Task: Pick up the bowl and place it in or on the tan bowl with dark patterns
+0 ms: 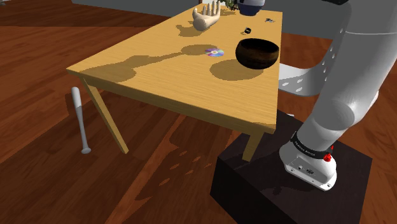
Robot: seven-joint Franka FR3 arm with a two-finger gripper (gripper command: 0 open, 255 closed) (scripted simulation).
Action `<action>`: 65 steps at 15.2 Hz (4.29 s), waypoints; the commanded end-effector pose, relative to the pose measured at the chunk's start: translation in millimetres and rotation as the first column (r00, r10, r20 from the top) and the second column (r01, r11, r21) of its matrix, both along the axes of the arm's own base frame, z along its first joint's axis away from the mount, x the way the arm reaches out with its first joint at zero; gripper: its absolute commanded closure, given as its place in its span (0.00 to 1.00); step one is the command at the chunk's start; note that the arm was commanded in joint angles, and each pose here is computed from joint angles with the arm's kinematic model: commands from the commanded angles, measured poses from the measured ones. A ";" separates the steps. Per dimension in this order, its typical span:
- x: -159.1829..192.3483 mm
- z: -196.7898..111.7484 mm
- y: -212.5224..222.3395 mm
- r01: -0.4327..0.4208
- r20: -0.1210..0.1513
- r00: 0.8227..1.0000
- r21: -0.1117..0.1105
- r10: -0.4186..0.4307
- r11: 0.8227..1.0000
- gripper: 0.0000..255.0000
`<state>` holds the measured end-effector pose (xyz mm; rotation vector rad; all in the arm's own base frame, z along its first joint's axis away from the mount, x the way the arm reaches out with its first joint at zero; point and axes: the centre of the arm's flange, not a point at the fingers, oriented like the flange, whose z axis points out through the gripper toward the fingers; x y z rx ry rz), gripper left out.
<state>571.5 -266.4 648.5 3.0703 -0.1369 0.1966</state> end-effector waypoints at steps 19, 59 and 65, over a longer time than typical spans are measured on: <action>-155.2 41.5 159.3 0.000 0.000 1.000 0.000 0.000 1.000 1.00; -208.4 -57.4 213.8 0.000 0.000 1.000 0.000 0.000 1.000 0.00; -214.6 -7.9 217.2 0.000 0.000 1.000 0.000 0.000 1.000 0.00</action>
